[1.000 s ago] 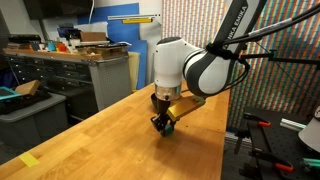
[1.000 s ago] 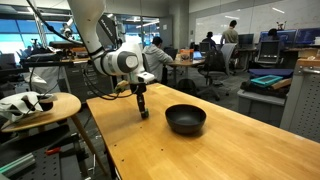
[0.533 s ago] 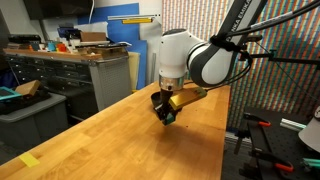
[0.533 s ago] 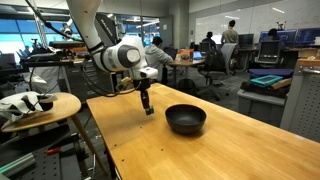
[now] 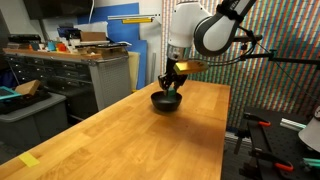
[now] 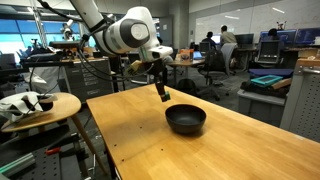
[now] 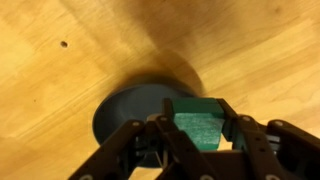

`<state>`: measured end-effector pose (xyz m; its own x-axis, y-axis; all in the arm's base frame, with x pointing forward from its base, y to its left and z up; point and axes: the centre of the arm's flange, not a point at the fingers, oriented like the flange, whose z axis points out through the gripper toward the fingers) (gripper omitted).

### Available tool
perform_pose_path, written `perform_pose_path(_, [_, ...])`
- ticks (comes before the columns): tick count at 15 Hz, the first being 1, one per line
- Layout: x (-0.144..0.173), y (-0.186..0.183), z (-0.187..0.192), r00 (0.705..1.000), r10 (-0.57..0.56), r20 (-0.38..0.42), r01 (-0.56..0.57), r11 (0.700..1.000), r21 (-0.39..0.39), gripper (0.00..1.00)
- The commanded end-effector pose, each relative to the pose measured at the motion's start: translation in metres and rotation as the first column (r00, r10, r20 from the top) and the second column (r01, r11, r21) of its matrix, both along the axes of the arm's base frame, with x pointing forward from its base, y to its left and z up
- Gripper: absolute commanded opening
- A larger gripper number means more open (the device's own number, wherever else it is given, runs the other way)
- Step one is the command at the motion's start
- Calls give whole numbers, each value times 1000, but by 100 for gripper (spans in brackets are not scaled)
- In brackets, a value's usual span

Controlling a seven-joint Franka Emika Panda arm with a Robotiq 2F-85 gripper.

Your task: Place the green block inside the bowl

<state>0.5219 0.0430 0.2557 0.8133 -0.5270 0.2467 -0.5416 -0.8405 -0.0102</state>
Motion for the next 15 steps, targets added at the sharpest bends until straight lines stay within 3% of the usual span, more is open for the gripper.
perform_pose_path(1, [8,-51,36,999,27,18,-28,999,36,21])
perform_pose_path(6, [27,-102,37,997,80,4,-80,989,123,21])
perform_pose_path(11, [46,-107,18,985,161,-65,-147,972,181,21])
perform_pose_path(15, [59,-112,-9,975,179,-128,-154,971,184,21])
